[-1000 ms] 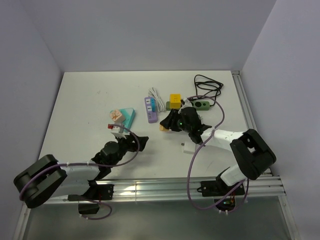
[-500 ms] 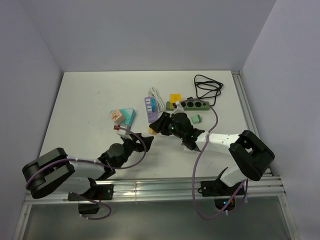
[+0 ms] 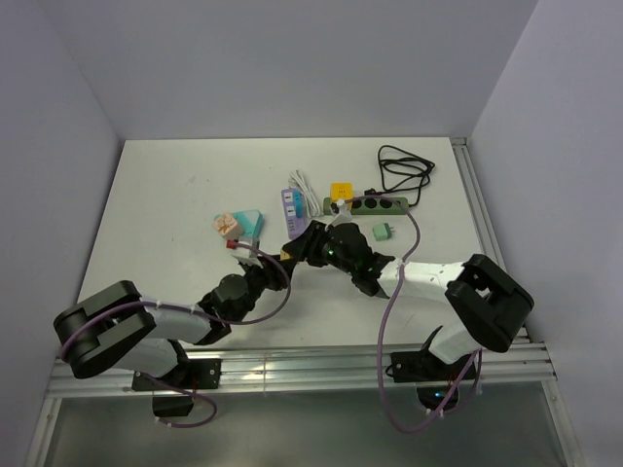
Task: Insert the plug
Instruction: Pick up the plug from the center of the board.
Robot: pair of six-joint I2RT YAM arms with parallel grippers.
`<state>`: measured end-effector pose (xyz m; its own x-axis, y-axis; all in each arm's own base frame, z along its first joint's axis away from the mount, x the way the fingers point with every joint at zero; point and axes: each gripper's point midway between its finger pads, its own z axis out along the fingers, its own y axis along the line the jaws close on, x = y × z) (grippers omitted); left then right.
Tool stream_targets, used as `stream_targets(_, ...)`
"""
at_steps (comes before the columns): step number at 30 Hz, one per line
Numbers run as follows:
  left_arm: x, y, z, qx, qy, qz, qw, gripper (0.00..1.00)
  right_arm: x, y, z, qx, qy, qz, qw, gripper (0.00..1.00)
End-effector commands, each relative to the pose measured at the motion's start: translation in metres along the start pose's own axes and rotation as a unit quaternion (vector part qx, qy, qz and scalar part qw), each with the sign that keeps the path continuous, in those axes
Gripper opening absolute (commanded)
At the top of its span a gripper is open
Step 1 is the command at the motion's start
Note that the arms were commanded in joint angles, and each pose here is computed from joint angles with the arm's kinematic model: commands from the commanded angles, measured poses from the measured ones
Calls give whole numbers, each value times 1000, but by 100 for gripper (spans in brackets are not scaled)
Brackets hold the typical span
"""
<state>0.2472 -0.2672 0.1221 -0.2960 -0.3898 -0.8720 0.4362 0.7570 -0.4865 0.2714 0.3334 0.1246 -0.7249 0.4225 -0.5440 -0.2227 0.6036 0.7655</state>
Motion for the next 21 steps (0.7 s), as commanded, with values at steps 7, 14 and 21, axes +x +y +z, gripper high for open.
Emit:
stream_targets(7,-23,-4,7,-10,-47,-4,999,31,-18,46,-5,-65,-24,3,998,37)
stream_targets(14,-31,-7,2,-3,-51,10,999,0,-19,46,-6,-58,-21,-12,998,57)
stream_targets(21,-33,-6,-6,-2,-40,21,999,0,-31,39,-6,-26,-26,-31,999,71)
